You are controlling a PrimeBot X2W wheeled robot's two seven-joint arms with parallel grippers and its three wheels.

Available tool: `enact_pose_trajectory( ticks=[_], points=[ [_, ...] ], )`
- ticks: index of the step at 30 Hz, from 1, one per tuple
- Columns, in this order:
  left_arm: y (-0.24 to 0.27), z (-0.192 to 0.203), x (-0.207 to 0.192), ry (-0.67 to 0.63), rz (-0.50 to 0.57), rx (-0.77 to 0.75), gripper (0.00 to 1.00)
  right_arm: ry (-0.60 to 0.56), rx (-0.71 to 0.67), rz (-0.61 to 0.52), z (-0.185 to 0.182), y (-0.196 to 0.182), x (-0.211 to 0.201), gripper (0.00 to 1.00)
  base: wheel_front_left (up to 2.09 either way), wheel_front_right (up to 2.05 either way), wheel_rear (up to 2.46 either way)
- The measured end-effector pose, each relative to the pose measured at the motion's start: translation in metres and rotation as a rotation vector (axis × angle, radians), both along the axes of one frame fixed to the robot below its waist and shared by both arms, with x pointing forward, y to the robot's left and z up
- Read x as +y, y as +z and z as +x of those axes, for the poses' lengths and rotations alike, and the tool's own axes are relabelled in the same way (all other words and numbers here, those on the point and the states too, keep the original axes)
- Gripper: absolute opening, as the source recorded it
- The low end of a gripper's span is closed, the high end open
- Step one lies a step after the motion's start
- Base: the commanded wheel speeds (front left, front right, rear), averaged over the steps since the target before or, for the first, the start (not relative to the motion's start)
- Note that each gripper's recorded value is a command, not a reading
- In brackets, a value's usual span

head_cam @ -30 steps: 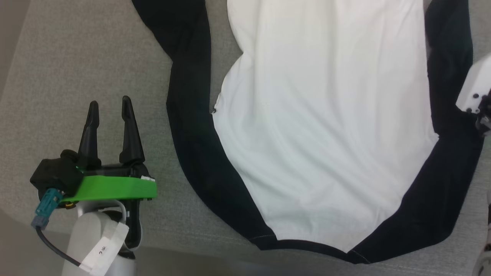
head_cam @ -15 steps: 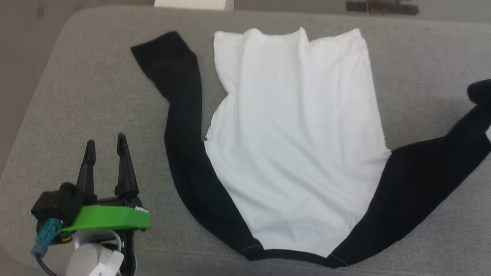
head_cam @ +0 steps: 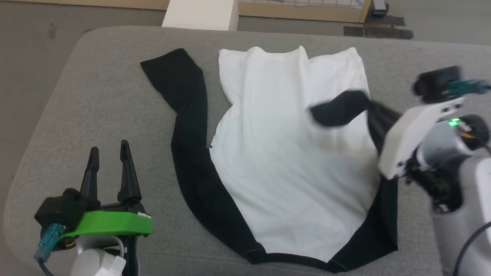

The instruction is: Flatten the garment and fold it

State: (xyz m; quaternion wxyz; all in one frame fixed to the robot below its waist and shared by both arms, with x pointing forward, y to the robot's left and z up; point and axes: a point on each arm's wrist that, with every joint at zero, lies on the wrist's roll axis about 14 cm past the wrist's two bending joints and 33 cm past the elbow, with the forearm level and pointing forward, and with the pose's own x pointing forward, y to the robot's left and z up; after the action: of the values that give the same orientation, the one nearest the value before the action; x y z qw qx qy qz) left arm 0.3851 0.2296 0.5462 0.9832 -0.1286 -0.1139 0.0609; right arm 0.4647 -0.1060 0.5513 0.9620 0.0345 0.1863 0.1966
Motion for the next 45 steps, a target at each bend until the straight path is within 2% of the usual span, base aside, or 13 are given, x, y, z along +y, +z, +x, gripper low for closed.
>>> enact_pose_trajectory(
  ticks=[3, 4, 6, 7, 15, 16, 17, 21, 26, 31, 34, 40, 45],
  points=[
    [-0.004, -0.005, 0.006, 0.023, 0.000, 0.015, 1.00, 0.117, 0.055, -0.013, -0.010, -0.019, 0.037, 0.00, 0.00, 0.00, 0.00],
    [-0.007, -0.008, 0.010, 0.037, -0.003, 0.025, 1.00, 0.235, 0.112, -0.030, -0.025, -0.039, 0.070, 0.00, 0.00, 0.00, 0.00],
    [-0.009, -0.010, 0.013, 0.048, -0.004, 0.031, 1.00, 0.304, 0.150, -0.057, -0.036, -0.053, 0.087, 0.00, 0.00, 0.00, 0.00],
    [-0.011, -0.012, 0.017, 0.062, -0.006, 0.039, 1.00, 0.386, 0.215, -0.102, -0.052, -0.077, 0.102, 0.00, 0.00, 0.00, 0.00],
    [-0.021, -0.009, 0.015, 0.057, -0.020, 0.066, 1.00, 0.455, 0.412, -0.169, -0.086, -0.140, 0.107, 0.00, 0.00, 0.00, 0.00],
    [-0.022, -0.009, 0.014, 0.057, -0.021, 0.070, 1.00, 0.450, 0.420, -0.155, -0.086, -0.142, 0.107, 0.35, 0.00, 0.00, 0.00],
    [-0.023, -0.008, 0.014, 0.057, -0.022, 0.073, 1.00, 0.451, 0.422, -0.152, -0.087, -0.143, 0.108, 1.00, 0.00, 0.00, 0.00],
    [-0.024, -0.007, 0.011, 0.048, -0.025, 0.076, 1.00, 0.435, 0.396, -0.073, -0.083, -0.131, 0.113, 1.00, 0.00, 0.00, 0.00],
    [-0.022, -0.007, 0.010, 0.044, -0.027, 0.070, 1.00, 0.317, 0.261, 0.117, -0.050, -0.078, 0.098, 1.00, 0.00, 0.00, 0.00],
    [-0.018, -0.007, 0.005, 0.029, -0.029, 0.057, 1.00, 0.083, 0.035, 0.270, -0.007, -0.016, 0.035, 1.00, 0.00, 0.00, 0.00],
    [-0.020, -0.007, 0.002, 0.018, -0.031, 0.063, 1.00, -0.121, -0.102, 0.328, 0.010, 0.011, -0.027, 1.00, 0.00, 0.00, 0.00],
    [-0.031, -0.002, -0.005, -0.003, -0.068, 0.091, 1.00, -0.362, -0.137, 0.346, 0.008, 0.006, -0.097, 1.00, 0.00, 0.00, 0.00],
    [-0.040, 0.019, -0.014, -0.041, -0.098, 0.113, 1.00, -0.442, -0.095, 0.327, 0.008, -0.011, -0.120, 1.00, 0.00, 0.00, 0.00]
  ],
)
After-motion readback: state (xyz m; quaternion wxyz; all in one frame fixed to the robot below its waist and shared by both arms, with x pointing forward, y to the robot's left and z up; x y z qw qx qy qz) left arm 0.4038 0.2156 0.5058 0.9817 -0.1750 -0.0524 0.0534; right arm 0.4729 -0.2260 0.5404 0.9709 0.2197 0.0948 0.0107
